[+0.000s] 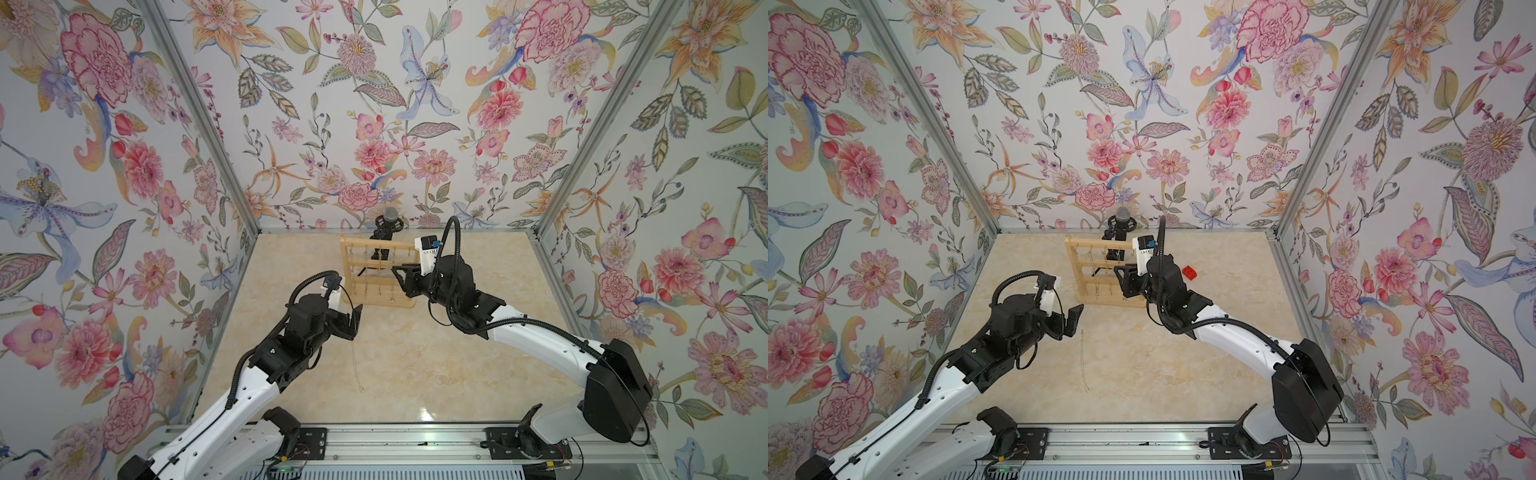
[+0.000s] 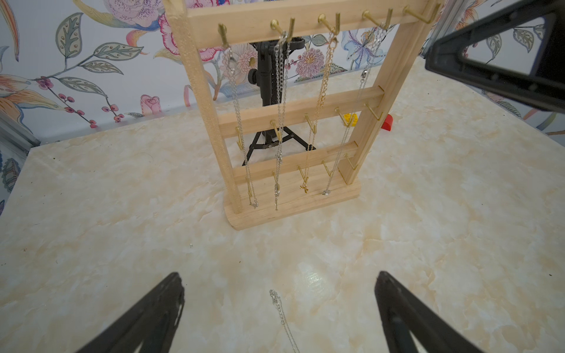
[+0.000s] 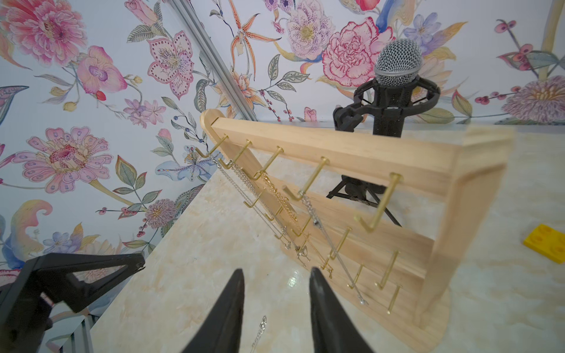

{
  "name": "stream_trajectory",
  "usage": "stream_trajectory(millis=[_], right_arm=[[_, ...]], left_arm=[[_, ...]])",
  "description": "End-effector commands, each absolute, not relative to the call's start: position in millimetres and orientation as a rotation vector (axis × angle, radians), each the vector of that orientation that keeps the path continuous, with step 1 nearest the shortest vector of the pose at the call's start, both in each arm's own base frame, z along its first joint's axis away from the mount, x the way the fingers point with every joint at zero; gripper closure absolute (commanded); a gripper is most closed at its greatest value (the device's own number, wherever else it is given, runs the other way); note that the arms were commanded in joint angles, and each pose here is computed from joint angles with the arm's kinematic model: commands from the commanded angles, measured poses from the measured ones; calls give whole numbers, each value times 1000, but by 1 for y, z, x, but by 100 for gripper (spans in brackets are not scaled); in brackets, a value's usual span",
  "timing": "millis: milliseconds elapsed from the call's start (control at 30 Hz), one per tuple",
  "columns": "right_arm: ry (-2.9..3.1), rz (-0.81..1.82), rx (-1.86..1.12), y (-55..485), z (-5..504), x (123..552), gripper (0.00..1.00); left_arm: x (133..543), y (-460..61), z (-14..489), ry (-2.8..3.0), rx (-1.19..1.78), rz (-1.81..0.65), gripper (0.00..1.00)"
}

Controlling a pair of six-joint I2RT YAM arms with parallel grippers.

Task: Take the necklace off the jewelry display stand
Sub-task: Take off the necklace from the stand.

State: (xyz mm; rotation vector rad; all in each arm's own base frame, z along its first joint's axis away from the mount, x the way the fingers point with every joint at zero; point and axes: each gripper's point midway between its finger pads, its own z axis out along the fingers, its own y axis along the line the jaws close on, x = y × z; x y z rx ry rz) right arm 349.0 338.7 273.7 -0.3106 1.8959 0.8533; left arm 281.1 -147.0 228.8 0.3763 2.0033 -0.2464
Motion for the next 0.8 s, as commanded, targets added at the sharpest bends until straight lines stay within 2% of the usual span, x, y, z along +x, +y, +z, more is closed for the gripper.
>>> stream_trajectory(millis=[0, 500, 767], right_arm=[[1882, 812, -307, 344, 279, 358, 66], [1890, 719, -291, 352, 268, 382, 71], [1890, 725, -302, 357, 267, 384, 77]], left_arm=[[279, -147, 226, 2006, 396, -254, 1], [278, -152, 227, 2001, 413, -290, 1], [277, -153, 227, 2000, 418, -294, 1]])
